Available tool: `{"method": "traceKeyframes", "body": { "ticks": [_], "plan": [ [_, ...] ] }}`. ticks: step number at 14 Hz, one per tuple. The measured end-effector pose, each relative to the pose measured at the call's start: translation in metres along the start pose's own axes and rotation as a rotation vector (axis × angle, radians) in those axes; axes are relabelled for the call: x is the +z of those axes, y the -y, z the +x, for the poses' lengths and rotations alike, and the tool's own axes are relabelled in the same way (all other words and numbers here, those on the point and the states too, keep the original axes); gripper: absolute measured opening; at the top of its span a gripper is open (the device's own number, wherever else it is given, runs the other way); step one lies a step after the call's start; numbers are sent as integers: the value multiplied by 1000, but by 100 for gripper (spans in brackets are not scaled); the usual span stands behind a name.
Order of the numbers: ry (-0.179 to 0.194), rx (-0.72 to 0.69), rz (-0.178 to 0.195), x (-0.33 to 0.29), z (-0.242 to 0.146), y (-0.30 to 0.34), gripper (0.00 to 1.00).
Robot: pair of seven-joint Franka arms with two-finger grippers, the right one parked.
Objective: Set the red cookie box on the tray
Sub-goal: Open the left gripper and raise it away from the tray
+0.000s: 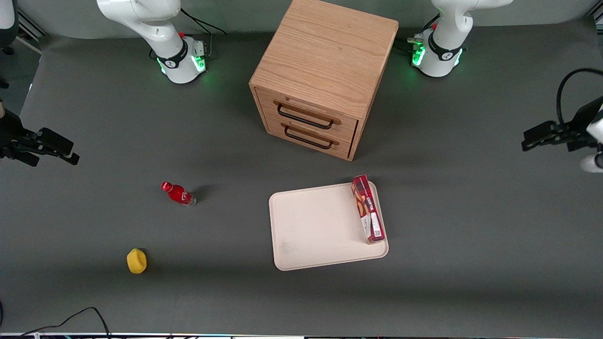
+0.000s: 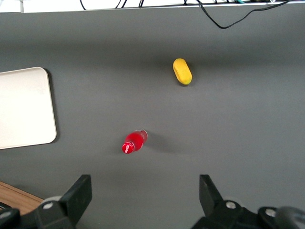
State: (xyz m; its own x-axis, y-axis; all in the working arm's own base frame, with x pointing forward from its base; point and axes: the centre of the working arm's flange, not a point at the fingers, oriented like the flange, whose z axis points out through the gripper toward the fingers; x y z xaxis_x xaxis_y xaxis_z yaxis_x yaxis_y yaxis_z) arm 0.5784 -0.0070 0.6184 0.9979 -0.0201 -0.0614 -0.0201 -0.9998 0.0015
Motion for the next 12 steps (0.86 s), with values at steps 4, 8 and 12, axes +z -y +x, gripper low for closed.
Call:
{"method": "traceKeyframes", "body": {
  "ticks": [4, 8, 12],
  "plan": [
    [-31, 6, 8, 42, -3, -3, 100],
    [-20, -1, 8, 57, -6, 1, 100],
    [-31, 1, 9, 54, -5, 0, 100]
  ]
}}
